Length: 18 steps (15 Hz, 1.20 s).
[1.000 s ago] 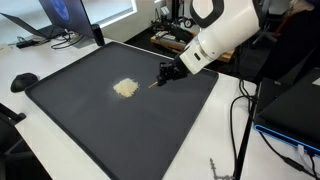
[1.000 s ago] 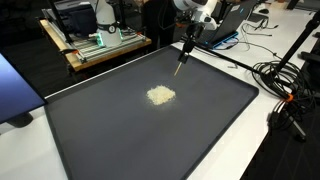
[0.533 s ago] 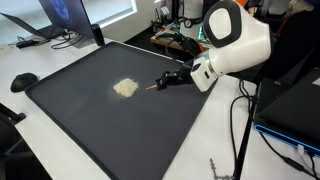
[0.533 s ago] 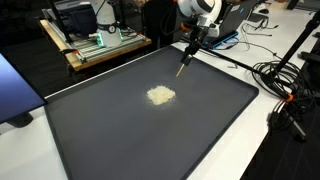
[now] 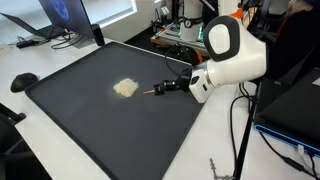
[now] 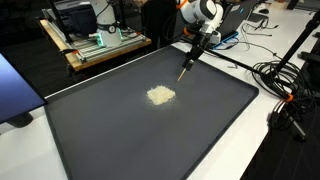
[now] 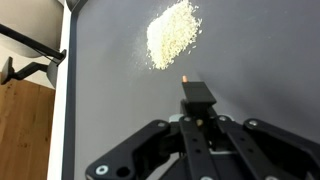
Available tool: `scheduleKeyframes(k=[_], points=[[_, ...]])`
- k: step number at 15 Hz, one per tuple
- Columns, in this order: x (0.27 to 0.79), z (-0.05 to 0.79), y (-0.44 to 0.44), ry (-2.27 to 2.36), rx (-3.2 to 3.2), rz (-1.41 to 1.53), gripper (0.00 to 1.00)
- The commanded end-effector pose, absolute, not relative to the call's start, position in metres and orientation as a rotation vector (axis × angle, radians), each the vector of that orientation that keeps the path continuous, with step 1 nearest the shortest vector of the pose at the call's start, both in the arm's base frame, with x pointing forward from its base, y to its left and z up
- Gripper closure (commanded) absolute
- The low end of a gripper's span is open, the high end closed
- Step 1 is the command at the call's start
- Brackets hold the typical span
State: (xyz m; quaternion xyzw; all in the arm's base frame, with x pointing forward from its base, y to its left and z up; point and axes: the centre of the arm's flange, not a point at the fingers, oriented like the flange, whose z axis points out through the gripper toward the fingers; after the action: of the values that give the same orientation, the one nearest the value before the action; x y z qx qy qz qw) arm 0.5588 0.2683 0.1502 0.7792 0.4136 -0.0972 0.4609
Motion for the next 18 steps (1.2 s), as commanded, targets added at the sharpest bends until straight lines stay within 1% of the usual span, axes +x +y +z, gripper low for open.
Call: scheduleKeyframes(k=[1, 10, 18], points=[[0.564, 0.171, 0.268, 1.025, 1.967, -0.239, 0.97], [0.556, 0.259, 0.228, 0.967, 2.294, -0.042, 0.97], [0.551, 0.319, 0.141, 0.855, 2.569, 0.126, 0.97]])
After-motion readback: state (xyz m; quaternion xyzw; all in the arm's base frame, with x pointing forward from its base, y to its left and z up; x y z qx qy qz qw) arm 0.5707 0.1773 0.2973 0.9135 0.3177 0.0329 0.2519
